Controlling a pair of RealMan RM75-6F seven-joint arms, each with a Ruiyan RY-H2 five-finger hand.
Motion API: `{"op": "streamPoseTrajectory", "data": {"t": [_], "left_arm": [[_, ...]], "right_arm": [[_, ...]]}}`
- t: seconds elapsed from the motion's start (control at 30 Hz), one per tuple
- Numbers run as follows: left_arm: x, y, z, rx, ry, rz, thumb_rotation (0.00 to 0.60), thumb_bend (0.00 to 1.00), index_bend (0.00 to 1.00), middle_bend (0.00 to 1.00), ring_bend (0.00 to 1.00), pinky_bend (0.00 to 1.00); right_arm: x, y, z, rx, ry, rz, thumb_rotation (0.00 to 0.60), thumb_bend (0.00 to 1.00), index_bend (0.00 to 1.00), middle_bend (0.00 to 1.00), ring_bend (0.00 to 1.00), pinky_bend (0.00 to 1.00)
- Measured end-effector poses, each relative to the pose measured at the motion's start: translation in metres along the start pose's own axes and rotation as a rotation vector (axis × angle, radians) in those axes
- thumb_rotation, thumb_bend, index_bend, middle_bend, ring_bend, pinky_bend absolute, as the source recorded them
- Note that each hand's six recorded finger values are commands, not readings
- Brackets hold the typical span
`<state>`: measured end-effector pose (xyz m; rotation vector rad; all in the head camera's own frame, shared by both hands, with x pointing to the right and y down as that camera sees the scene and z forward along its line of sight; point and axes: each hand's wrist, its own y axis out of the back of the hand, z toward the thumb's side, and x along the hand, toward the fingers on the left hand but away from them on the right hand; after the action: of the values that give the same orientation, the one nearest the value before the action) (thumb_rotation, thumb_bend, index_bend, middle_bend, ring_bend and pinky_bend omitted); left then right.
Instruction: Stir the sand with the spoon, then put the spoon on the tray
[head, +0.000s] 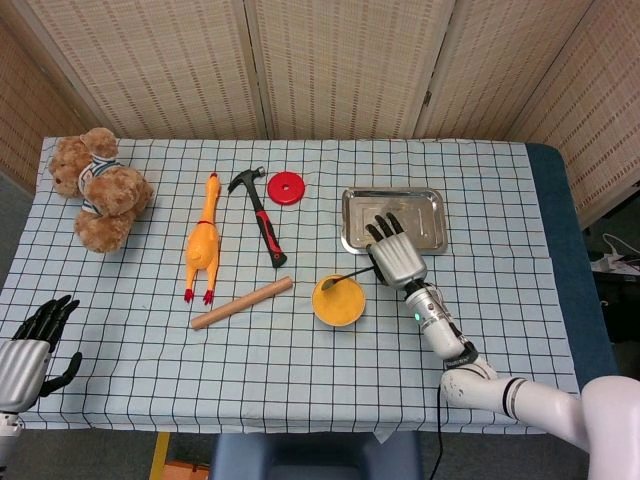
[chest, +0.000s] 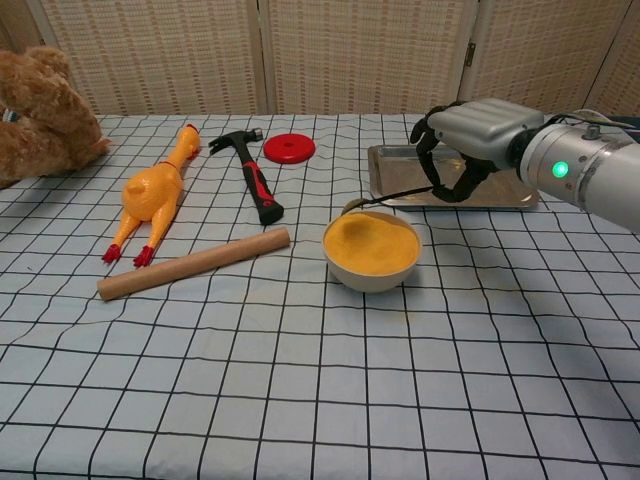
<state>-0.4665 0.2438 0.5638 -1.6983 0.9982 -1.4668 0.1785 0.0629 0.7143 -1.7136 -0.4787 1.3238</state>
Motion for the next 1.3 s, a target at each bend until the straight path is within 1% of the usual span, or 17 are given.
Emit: {"op": "streamPoseTrajectory", "data": {"t": [0.17,0.33,0.43,0.53,0.7,0.8,0.93,1.07,1.23,1.3], "left_arm": [[-0.001,0.002,0.0,-0.002,-0.002,0.005,0.6,0.45,0.0,0.0,0.0,0.18],[-0.001,0.001,0.001,-0.003,-0.005,0.0,0.6,0.45,0.0,0.0,0.0,0.18],[0.0,0.001,0.001,-0.004,-0.008,0.001,0.6,0.45,0.0,0.0,0.0,0.18],[0.0,0.002,0.002,-0.007,-0.015,0.007,0.6,0.45,0.0,0.0,0.0,0.18],[0.0,0.001,0.001,-0.009,-0.015,0.007,0.6,0.45,0.0,0.0,0.0,0.18],[0.0,0.002,0.001,-0.009,-0.017,0.007,0.6,0.45,0.0,0.0,0.0,0.18],[-0.001,0.002,0.001,-0.009,-0.018,0.011,0.6,0.45,0.0,0.0,0.0,0.18],[-0.001,0.003,0.002,-0.009,-0.019,0.014,0.6,0.45,0.0,0.0,0.0,0.18],[-0.002,0.002,0.002,-0.008,-0.021,0.013,0.6,0.45,0.0,0.0,0.0,0.18],[-0.001,0.002,0.003,-0.007,-0.02,0.014,0.6,0.45,0.0,0.0,0.0,0.18]], "right_arm": [[-0.004,0.0,-0.003,-0.012,-0.031,0.092,0.6,0.85,0.8,0.16,0.0,0.0],[-0.007,0.005,0.003,0.03,-0.025,0.121,0.6,0.86,0.81,0.16,0.0,0.0],[-0.009,0.005,0.006,0.074,-0.016,0.125,0.6,0.86,0.82,0.16,0.0,0.0],[-0.011,0.005,0.008,0.137,-0.004,0.126,0.6,0.87,0.83,0.16,0.0,0.0],[-0.011,0.002,0.012,0.272,0.023,0.135,0.6,0.88,0.84,0.16,0.0,0.0],[-0.007,0.001,0.015,0.321,0.039,0.15,0.6,0.88,0.85,0.16,0.0,0.0],[0.001,0.001,0.015,0.327,0.052,0.181,0.6,0.88,0.86,0.16,0.0,0.0],[0.008,0.004,0.011,0.305,0.052,0.208,0.6,0.88,0.86,0.16,0.0,0.0],[0.011,0.009,0.007,0.269,0.044,0.21,0.6,0.88,0.86,0.16,0.0,0.0],[0.011,0.014,0.004,0.244,0.028,0.19,0.6,0.88,0.86,0.16,0.0,0.0]]}}
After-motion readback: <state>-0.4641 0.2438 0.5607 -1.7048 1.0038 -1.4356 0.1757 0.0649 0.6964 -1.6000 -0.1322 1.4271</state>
